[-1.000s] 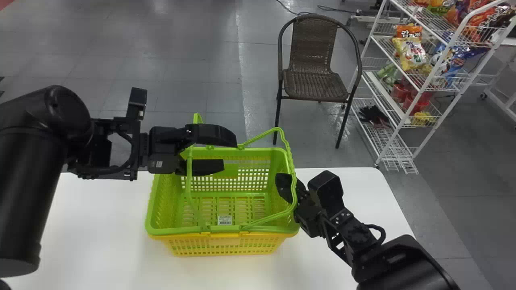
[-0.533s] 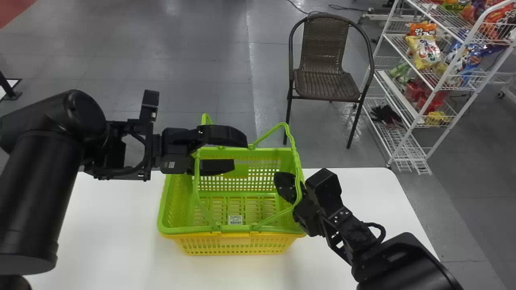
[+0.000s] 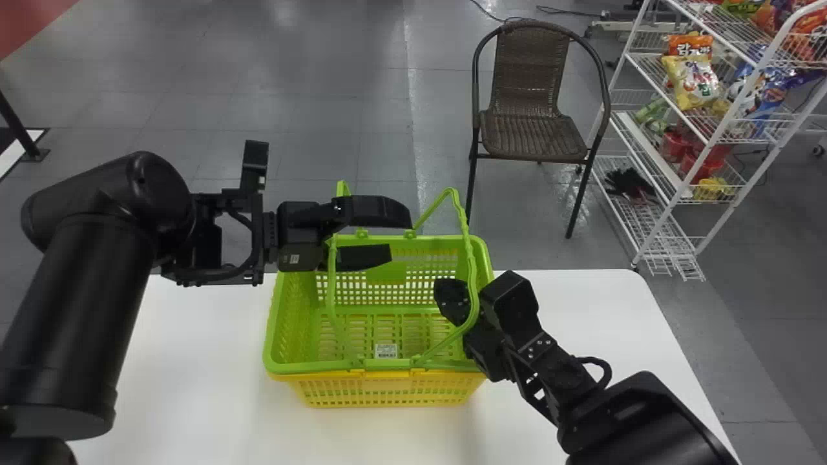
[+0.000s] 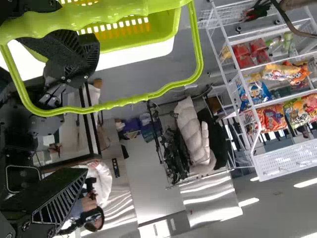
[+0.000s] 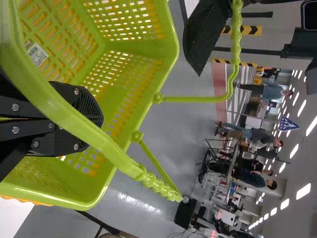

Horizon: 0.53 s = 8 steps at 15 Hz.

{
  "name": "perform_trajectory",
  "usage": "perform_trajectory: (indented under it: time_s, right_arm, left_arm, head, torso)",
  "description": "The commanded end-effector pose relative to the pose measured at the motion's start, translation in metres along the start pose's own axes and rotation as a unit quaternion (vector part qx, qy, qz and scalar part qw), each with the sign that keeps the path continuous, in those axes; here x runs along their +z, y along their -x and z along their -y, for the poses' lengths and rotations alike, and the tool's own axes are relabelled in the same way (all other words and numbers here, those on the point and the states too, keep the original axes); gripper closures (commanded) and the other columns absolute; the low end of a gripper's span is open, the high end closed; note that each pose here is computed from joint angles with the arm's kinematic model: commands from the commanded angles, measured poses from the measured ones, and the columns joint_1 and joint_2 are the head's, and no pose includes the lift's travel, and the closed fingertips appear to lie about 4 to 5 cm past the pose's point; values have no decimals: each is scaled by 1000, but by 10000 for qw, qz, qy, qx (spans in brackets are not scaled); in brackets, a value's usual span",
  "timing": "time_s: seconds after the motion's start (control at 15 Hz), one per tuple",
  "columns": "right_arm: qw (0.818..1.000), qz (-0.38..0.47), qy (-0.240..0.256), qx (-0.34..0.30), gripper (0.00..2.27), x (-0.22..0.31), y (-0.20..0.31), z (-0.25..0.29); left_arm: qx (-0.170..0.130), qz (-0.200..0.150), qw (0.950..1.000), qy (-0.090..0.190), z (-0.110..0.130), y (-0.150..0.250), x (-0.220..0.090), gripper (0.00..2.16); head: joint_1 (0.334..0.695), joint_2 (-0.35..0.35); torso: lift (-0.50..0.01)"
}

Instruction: Grasp handle with right gripper to insert into left gripper then lift and swing left to center

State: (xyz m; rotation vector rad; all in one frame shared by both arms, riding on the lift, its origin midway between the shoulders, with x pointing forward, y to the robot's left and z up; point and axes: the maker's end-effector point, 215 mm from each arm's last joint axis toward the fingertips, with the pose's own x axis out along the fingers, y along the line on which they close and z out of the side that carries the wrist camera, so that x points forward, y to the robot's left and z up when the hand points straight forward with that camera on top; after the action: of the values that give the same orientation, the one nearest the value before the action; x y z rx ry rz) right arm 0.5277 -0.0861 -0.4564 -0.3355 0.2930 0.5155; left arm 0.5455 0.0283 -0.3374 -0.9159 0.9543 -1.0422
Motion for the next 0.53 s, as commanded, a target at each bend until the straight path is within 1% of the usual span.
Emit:
perform_trajectory:
  time_s: [0.0, 0.47]
  right_arm:
    - [10000, -11, 10, 27, 2256, 0, -1, -4]
    - [10000, -3, 45, 73, 2256, 5, -6, -12]
  left_arm:
    - [-13, 75, 9999, -80, -1, -1, 4, 36]
    - [-37, 63, 9999, -100, 3, -6, 5, 36]
  head:
    - [695, -60]
    - [695, -52]
  torso:
    - [0]
    - [0]
